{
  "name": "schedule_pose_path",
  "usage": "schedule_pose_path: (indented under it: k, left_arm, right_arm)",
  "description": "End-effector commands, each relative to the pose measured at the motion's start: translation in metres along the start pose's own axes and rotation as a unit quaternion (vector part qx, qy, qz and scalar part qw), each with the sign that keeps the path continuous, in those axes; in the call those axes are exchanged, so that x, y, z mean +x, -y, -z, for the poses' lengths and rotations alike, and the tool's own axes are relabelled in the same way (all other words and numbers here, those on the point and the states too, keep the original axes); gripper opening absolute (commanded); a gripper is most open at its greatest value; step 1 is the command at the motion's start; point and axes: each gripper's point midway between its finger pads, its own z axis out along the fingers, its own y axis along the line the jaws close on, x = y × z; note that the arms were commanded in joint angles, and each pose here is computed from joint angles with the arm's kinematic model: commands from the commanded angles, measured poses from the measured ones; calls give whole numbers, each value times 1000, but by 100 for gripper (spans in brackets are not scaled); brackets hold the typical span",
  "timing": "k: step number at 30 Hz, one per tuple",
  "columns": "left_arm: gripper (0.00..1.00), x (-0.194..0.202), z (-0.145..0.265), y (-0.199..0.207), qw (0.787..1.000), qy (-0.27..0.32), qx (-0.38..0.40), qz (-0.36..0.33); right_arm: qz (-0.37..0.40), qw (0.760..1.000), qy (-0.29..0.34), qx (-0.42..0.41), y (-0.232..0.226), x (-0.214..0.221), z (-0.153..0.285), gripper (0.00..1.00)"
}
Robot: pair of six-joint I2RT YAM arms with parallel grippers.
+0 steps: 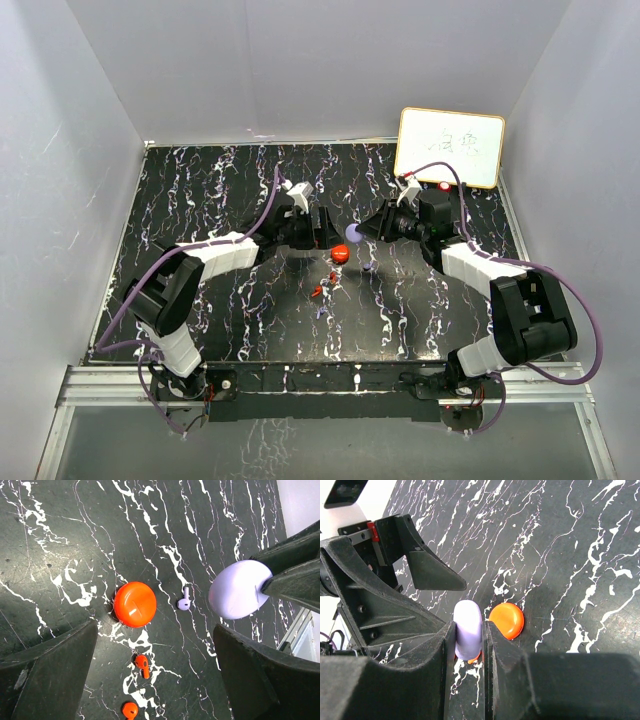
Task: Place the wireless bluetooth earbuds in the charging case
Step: Open the charging case.
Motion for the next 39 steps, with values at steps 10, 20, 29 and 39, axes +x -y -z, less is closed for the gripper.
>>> schedule_pose_path:
  k: [10,20,29,39]
  left_arm:
    - [99,-29,8,27,999,35,30,-17]
    - [99,-36,5,39,998,46,42,-23]
    - [99,-30,-2,38,998,37,39,-25]
    - [99,-19,-11,24,999,25,23,-19]
  right_arm:
    - [39,998,34,-18,-14,-32,0,0]
    - [40,999,32,-19,-14,-31,0,0]
    - [43,998,33,-27,-19,-33,2,0]
    - [42,998,34,-38,-26,-35,4,0]
